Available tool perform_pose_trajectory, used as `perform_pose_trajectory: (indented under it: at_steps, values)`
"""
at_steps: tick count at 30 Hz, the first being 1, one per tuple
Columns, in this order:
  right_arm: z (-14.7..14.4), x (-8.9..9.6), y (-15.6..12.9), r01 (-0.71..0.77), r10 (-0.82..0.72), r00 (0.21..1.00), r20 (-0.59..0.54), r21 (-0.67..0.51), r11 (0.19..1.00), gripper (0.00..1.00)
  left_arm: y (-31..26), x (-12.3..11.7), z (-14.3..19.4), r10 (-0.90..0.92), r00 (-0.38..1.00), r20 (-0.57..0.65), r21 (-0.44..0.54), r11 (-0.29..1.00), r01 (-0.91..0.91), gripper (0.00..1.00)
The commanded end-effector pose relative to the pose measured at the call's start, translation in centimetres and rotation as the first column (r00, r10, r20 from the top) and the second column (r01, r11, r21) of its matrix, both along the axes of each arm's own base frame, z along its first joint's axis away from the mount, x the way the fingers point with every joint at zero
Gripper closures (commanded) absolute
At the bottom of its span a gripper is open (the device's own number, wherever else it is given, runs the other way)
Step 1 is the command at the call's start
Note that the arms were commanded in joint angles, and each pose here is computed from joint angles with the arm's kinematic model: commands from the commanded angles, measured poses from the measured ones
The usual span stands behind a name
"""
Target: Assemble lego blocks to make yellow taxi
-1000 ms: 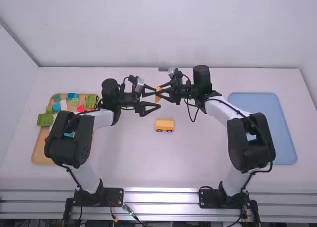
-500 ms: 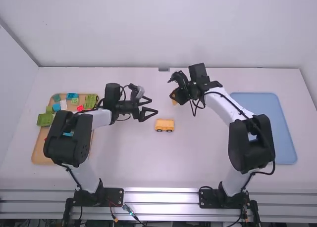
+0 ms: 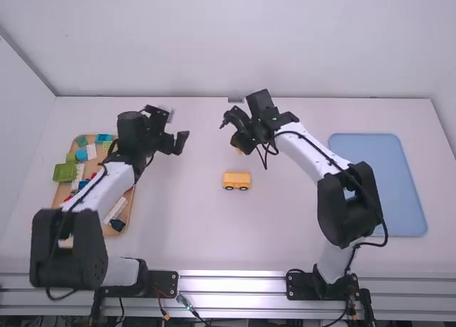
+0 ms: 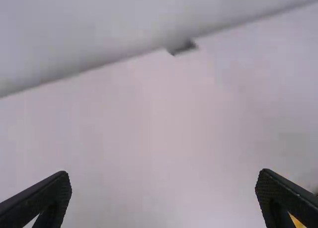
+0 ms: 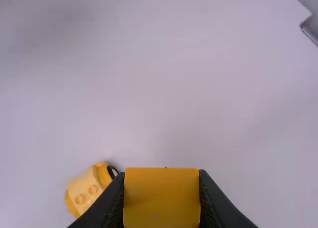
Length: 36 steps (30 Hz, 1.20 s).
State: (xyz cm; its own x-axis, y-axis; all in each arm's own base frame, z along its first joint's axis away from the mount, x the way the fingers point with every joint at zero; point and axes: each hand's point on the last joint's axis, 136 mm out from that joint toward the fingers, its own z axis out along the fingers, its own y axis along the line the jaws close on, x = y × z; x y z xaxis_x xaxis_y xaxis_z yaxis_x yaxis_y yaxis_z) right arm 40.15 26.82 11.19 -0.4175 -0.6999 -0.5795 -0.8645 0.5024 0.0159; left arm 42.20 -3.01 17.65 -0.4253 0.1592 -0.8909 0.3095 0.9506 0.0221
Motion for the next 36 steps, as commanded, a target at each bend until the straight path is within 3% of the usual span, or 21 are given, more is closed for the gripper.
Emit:
perform_pose_trajectory:
  at_steps: [1, 7, 11, 16, 26, 36]
  values:
    - [-0.5, 0.5, 2.6, -0.110, 0.111, 0.994, 0.017, -0.029, 0.993, 0.81, 4.4, -2.1, 0.6, 0.204, 0.978, 0.034, 0.046, 0.978, -0.205, 0.01]
    - [-2.6, -1.0, 6.2, -0.280, 0.276, 0.960, -0.054, -0.106, 0.954, 0.82, 8.6, -7.3, 3.3, 0.375, 0.904, 0.204, -0.076, 0.927, -0.367, 0.01]
    - [-4.7, -2.6, 8.6, -0.395, 0.381, 0.918, -0.113, -0.148, 0.907, 0.83, 10.8, -10.9, 4.2, 0.466, 0.822, 0.327, -0.079, 0.881, -0.467, 0.01]
    - [-6.9, -4.5, 10.1, -0.454, 0.427, 0.890, -0.158, -0.241, 0.858, 0.83, 11.7, -13.6, 4.9, 0.513, 0.774, 0.371, -0.097, 0.850, -0.518, 0.01]
    - [-10.8, -6.6, 10.7, -0.496, 0.449, 0.868, -0.211, -0.355, 0.793, 0.83, 11.7, -14.2, 4.9, 0.520, 0.773, 0.364, -0.095, 0.846, -0.524, 0.01]
    - [-12.2, -6.0, 10.5, -0.473, 0.421, 0.880, -0.218, -0.350, 0.808, 0.76, 12.0, -13.0, 3.4, 0.523, 0.789, 0.321, -0.085, 0.846, -0.526, 0.01]
